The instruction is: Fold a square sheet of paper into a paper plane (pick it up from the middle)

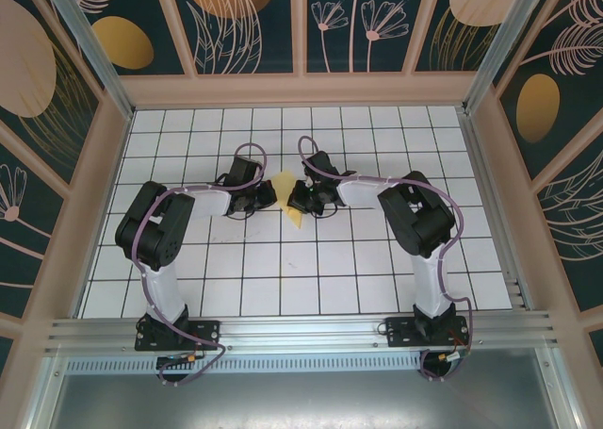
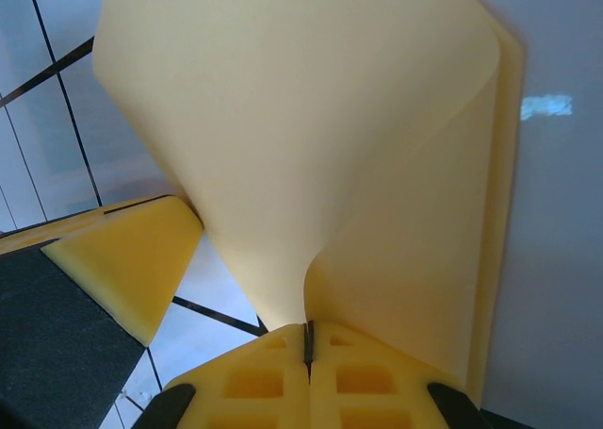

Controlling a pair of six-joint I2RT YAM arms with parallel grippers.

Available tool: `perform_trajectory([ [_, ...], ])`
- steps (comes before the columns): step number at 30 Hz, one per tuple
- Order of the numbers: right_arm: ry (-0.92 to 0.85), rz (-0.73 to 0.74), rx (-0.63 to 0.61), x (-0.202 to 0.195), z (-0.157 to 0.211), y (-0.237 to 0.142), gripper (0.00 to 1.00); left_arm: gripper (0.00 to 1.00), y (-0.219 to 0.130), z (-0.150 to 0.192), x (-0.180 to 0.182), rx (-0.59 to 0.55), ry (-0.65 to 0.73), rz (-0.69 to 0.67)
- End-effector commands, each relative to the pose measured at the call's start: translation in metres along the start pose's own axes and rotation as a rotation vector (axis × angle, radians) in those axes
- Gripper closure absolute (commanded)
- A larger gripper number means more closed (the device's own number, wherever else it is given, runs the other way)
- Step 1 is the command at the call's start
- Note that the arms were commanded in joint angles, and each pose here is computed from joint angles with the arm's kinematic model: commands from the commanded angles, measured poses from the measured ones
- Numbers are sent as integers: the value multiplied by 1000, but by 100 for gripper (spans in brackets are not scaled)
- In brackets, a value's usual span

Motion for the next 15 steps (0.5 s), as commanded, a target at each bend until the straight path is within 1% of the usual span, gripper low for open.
perform_trajectory([
  [1,11,1,9,-4,0,9,93,93,14,18,18,66,3,-51],
  [10,19,15,14,-9,1,12,92,93,13,17,18,61,2,-52],
  [15,30,41,20,-16,3,14,87,91,5,9,12,30,0,-47],
])
Point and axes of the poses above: each hand's point on the last joint's axis, 136 mm out from that joint toward the fingers, its own y axis out along the fingers, its own x axis along the line the jaws close on, z = x × y, the point moved 1 cm from there along -y, back along the fingers, and after that the axes turned 2 degrees about -y, right-handed, at the moved point
